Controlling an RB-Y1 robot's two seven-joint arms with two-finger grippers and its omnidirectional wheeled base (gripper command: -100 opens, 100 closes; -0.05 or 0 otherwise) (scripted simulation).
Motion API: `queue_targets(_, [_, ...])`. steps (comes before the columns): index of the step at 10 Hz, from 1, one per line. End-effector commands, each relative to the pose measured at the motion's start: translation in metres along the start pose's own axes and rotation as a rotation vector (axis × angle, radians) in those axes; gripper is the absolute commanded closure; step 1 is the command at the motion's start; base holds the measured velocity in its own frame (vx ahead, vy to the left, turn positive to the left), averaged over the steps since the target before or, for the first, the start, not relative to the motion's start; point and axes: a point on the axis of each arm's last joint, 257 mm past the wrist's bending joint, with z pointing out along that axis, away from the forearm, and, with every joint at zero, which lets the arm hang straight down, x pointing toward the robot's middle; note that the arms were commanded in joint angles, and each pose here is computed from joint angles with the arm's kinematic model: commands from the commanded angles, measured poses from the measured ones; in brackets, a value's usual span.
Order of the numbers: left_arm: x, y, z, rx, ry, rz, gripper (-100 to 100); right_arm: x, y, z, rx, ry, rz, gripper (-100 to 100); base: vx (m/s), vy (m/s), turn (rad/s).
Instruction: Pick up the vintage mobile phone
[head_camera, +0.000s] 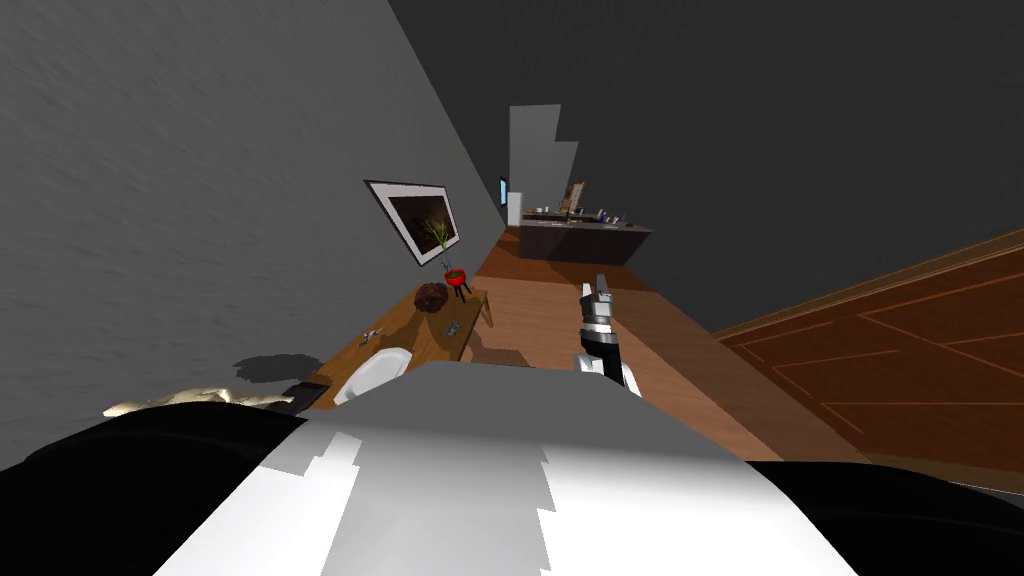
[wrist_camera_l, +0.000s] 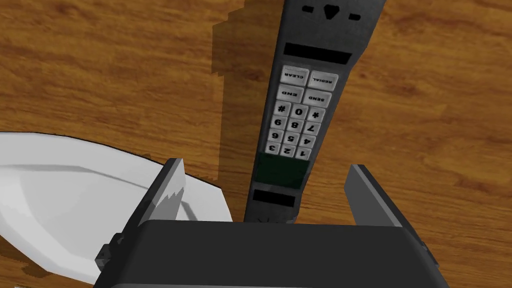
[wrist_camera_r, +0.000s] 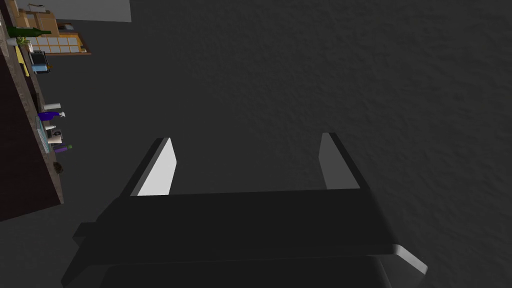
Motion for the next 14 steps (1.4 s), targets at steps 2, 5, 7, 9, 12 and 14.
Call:
queue_targets(2, [0.011,0.022,0.002,-0.061,0.045,0.008,-100,0.000,0.000,0.000,0.000,0.000,0.000,0,0.003,0.048,-0.117])
queue_targets(5, [0.013,0.027,0.001,-0.068,0.051,0.009,0,0.000,0.000,0.000,0.000,0.000,0.000,0,0.004,0.026,-0.047])
queue_targets(7, [0.020,0.014,0.014,-0.067,0.048,-0.017,-100,0.000,0.000,0.000,0.000,0.000,0.000,0,-0.091,0.019,-0.129])
queue_targets(9, [0.025,0.006,0.021,-0.067,0.046,-0.031,-100,0.000,0.000,0.000,0.000,0.000,0.000,0,-0.124,0.023,-0.079])
queue_targets(12, [0.027,0.002,0.024,-0.067,0.046,-0.036,100,0.000,0.000,0.000,0.000,0.000,0.000,0,-0.045,0.013,-0.030])
queue_targets(14, [0.027,0.003,0.024,-0.068,0.046,-0.034,100,0.000,0.000,0.000,0.000,0.000,0.000,0,-0.003,0.000,-0.001])
